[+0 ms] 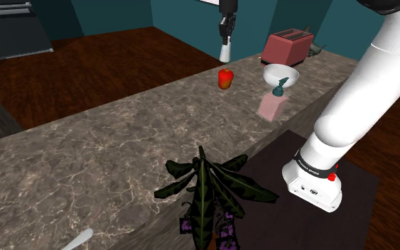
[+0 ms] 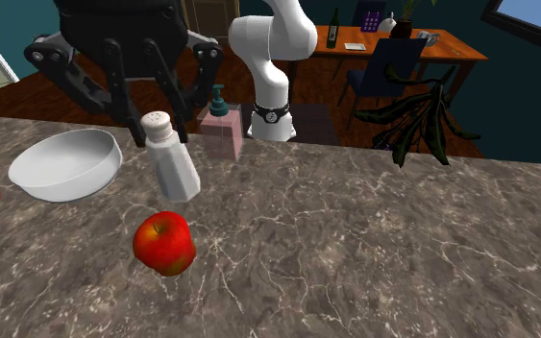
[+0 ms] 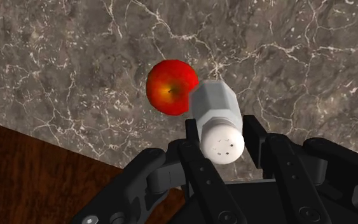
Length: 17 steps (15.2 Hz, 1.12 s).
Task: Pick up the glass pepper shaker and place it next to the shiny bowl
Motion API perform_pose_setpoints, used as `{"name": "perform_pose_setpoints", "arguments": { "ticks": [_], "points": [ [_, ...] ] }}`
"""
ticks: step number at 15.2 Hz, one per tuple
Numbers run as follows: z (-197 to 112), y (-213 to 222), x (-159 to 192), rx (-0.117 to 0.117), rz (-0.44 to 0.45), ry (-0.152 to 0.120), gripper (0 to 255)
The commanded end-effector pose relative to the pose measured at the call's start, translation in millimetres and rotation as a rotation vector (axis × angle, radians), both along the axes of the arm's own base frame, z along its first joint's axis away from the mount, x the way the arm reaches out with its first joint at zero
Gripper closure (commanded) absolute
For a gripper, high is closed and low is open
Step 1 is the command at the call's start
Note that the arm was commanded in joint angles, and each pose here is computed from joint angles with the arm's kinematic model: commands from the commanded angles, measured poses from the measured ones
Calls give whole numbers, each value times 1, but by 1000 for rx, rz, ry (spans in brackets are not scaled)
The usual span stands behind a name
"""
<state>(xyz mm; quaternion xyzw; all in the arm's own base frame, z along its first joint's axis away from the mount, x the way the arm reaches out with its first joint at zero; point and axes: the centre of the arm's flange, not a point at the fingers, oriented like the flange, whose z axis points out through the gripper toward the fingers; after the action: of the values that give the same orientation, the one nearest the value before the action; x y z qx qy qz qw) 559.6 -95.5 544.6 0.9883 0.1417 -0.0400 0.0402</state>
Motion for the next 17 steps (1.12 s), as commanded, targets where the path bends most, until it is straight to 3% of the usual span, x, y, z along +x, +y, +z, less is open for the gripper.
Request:
{"name": "perform_pose_setpoints", "arguments": {
  "ticks": [1, 17],
  "points": [
    [2, -26, 1, 0, 1, 0, 255],
    [2, -241, 23, 0, 1, 0, 255]
  ]
}}
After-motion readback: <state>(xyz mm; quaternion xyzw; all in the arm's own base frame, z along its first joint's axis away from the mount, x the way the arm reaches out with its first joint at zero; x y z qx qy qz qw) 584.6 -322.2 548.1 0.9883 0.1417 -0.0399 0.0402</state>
